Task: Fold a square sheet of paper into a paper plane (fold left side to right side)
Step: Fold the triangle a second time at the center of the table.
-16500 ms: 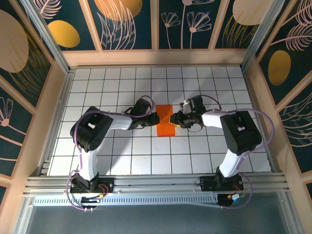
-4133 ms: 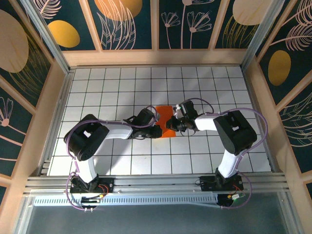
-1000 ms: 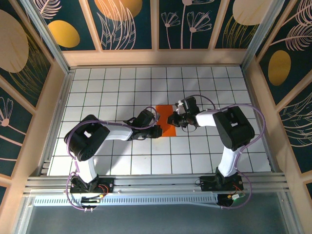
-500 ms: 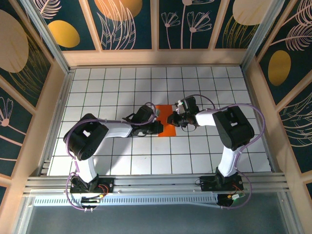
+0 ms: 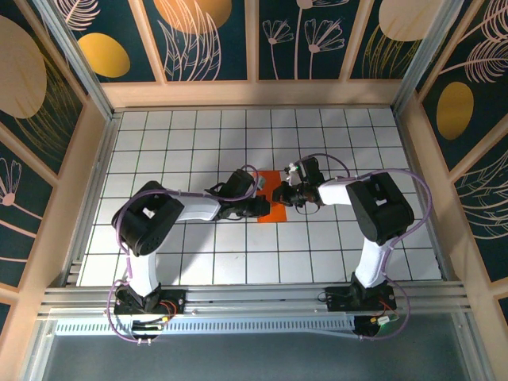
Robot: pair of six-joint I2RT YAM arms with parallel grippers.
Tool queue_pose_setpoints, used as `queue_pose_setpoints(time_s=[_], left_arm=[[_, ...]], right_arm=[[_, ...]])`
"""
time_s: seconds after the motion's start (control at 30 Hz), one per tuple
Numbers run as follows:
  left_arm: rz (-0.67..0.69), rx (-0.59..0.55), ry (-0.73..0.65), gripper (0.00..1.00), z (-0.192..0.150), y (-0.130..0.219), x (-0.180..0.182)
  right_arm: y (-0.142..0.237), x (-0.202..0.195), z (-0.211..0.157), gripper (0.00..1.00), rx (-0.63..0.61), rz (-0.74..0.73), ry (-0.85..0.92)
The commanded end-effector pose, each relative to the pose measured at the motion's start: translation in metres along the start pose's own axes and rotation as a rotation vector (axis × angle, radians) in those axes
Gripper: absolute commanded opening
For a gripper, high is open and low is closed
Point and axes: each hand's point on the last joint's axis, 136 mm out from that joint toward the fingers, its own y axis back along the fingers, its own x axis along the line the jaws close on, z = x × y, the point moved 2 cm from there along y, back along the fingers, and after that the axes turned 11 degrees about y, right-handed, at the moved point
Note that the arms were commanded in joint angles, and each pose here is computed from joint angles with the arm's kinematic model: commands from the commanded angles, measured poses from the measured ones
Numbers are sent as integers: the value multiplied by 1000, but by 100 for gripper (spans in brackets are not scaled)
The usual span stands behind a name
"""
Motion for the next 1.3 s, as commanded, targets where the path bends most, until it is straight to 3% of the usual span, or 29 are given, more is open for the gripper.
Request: queue_pose_setpoints(time_s=[0.0, 1.27], left_arm=[[-5, 6, -10, 2, 3, -4, 1], [33, 146, -38, 2, -60, 13, 39]], right_arm=[[-7, -21, -23, 0, 83, -85, -39], [-5, -39, -27, 0, 109, -155, -50]])
